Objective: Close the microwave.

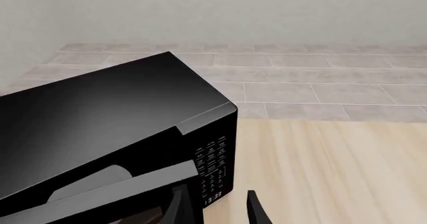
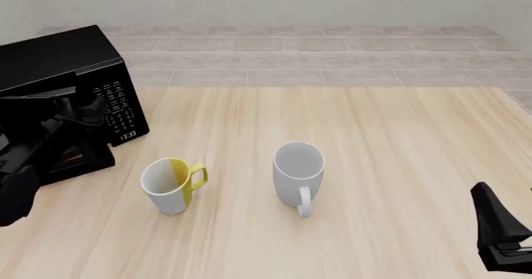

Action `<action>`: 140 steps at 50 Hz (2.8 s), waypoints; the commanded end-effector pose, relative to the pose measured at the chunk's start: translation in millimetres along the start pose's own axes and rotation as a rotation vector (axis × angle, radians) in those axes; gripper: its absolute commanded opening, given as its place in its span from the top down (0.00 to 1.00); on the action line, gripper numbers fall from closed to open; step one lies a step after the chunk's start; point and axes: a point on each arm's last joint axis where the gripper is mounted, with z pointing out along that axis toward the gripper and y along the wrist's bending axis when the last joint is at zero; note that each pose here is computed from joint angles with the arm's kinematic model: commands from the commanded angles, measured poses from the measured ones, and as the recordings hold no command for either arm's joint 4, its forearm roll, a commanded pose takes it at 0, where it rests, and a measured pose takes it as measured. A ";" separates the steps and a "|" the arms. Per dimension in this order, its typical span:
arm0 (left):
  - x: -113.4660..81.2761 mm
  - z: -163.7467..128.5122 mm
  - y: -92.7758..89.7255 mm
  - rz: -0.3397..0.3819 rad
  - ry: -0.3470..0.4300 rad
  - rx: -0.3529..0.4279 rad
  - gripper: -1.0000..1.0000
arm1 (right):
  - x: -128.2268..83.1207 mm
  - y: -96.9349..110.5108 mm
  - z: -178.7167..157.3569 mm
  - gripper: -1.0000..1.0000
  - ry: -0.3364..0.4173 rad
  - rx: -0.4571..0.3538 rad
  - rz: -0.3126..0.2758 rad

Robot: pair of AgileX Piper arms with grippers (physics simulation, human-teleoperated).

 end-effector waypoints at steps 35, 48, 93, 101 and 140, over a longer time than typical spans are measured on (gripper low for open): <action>28.4 18.1 8.1 -0.037 0.127 -0.054 0.00 | 0.3 -0.5 0.0 0.00 0.003 0.008 -0.003; 30.9 20.8 7.9 -0.041 0.133 -0.053 0.00 | 0.4 -0.3 0.0 0.00 0.004 0.005 -0.004; 23.7 23.2 7.9 -0.049 0.137 -0.053 0.00 | -0.1 -0.2 0.0 0.00 -0.001 0.003 0.004; 23.4 23.9 7.4 -0.046 0.137 -0.051 0.00 | -0.1 -0.2 0.0 0.00 -0.001 0.004 0.004; 25.3 34.6 6.7 -0.052 0.154 -0.047 0.00 | 0.0 -0.2 0.0 0.00 0.000 0.003 0.004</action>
